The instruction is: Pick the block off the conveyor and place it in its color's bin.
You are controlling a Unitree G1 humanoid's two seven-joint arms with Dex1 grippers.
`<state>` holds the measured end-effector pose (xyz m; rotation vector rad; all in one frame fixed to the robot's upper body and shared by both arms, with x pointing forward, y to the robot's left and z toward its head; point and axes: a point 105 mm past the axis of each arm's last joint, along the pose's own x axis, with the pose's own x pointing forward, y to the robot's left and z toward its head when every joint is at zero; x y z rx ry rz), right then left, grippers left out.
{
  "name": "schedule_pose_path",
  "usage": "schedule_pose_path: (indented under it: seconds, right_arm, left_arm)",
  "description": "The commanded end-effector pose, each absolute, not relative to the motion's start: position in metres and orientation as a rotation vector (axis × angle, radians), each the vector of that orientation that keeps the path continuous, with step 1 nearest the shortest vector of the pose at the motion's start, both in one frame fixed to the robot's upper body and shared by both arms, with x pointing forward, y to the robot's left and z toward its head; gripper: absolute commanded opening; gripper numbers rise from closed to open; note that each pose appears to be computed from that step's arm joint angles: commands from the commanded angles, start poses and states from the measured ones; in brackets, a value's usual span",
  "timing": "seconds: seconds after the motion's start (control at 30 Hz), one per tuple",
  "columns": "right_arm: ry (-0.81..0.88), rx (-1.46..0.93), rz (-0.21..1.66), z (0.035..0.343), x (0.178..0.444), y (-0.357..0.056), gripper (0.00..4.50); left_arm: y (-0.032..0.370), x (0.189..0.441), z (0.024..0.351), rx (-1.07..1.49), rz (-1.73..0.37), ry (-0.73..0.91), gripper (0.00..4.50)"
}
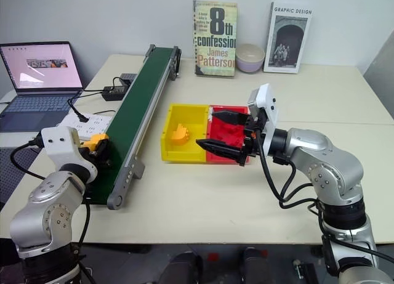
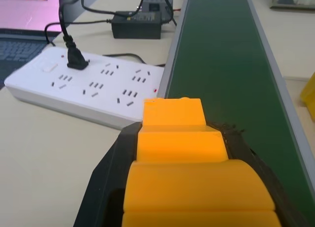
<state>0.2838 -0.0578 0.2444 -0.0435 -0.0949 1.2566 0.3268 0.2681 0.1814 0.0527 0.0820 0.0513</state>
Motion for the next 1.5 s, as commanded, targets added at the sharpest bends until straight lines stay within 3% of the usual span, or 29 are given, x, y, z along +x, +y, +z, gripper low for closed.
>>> schedule_pose_path:
  seconds: [0.03,0.27,0.47,0.73,0.97,1.03,1.37,1.5]
  right_arm:
    - [-0.175,-0.116,1.198,0.257,0.278,-0.07,4.5]
    - [-0.149,-0.217,1.097,0.245,0.276,-0.077,4.5]
    - [-0.131,-0.254,1.051,0.23,0.278,-0.054,4.5]
    - [-0.084,-0.241,0.977,0.221,0.288,-0.058,4.5]
    - [-0.074,-0.246,0.948,0.219,0.292,-0.062,4.5]
    - [-0.073,-0.247,0.948,0.219,0.293,-0.062,4.5]
    - [-0.058,-0.252,0.961,0.216,0.295,-0.064,4.5]
    - [-0.048,-0.256,0.981,0.217,0.295,-0.067,4.5]
  left_arm:
    - [0.224,0.342,0.224,0.118,-0.199,-0.002,1.53]
    - [0.169,0.367,0.236,0.152,-0.48,0.002,1.53]
    - [0.146,0.39,0.212,0.213,-0.602,0.073,1.53]
    - [0.128,0.4,0.194,0.273,-0.689,0.112,1.53]
    - [0.126,0.407,0.199,0.286,-0.69,0.091,1.53]
    - [0.126,0.407,0.199,0.277,-0.696,0.091,2.23]
    - [0.135,0.399,0.203,0.263,-0.69,0.091,3.8]
    - [0.148,0.386,0.21,0.284,-0.711,0.091,4.43]
